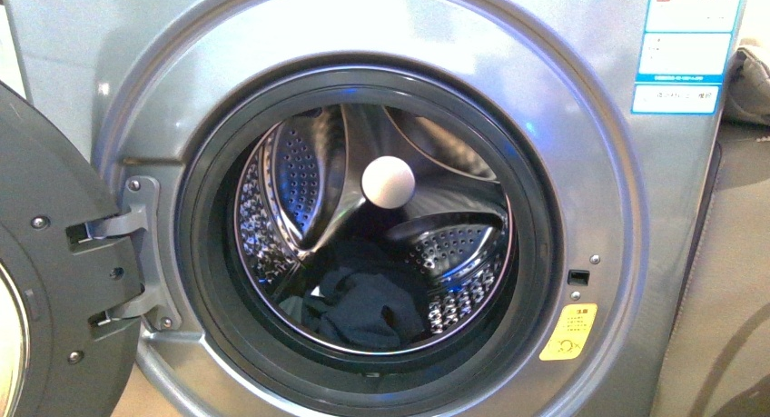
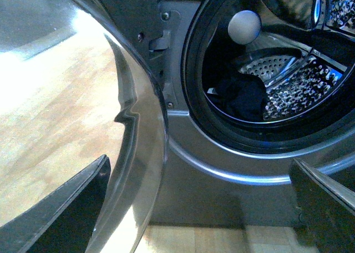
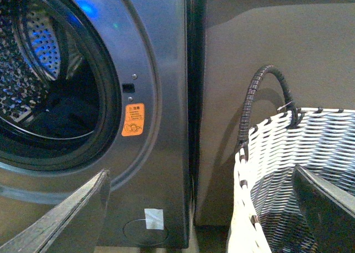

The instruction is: Collect clothes from washing machine

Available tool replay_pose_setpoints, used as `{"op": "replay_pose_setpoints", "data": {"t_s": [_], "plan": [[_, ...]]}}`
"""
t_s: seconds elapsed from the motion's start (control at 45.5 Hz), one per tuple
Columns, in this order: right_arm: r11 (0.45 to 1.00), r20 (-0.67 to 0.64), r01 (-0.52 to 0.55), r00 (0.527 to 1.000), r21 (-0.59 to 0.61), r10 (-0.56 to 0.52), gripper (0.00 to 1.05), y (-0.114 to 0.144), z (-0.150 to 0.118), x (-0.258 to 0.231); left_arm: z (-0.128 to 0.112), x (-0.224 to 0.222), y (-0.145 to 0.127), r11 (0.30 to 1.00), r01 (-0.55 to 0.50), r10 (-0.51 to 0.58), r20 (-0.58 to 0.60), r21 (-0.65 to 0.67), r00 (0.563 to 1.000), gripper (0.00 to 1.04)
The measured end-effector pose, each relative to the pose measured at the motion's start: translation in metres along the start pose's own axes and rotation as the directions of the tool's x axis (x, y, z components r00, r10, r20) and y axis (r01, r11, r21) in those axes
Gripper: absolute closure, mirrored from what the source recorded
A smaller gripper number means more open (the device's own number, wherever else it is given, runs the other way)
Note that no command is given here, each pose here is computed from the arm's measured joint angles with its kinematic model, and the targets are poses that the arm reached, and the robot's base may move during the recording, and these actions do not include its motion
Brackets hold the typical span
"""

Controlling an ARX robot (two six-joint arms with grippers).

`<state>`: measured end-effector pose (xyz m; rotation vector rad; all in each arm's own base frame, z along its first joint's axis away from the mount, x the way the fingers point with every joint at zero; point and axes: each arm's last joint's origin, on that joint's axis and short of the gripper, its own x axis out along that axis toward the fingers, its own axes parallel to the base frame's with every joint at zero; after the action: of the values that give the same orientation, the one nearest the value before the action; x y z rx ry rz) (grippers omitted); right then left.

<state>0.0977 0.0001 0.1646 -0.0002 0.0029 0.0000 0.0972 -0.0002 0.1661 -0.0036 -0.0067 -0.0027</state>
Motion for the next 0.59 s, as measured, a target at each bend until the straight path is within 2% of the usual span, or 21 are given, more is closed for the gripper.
{"op": "replay_pose_setpoints", "data": {"t_s": [0.594], "plan": [[1.0,0.0,0.0,1.0,0.0,0.0,0.08,0.0,0.0,0.0,0.0,0.0,0.0,1.0,0.0,0.0,0.0,0.0,1.0,0.07]]}}
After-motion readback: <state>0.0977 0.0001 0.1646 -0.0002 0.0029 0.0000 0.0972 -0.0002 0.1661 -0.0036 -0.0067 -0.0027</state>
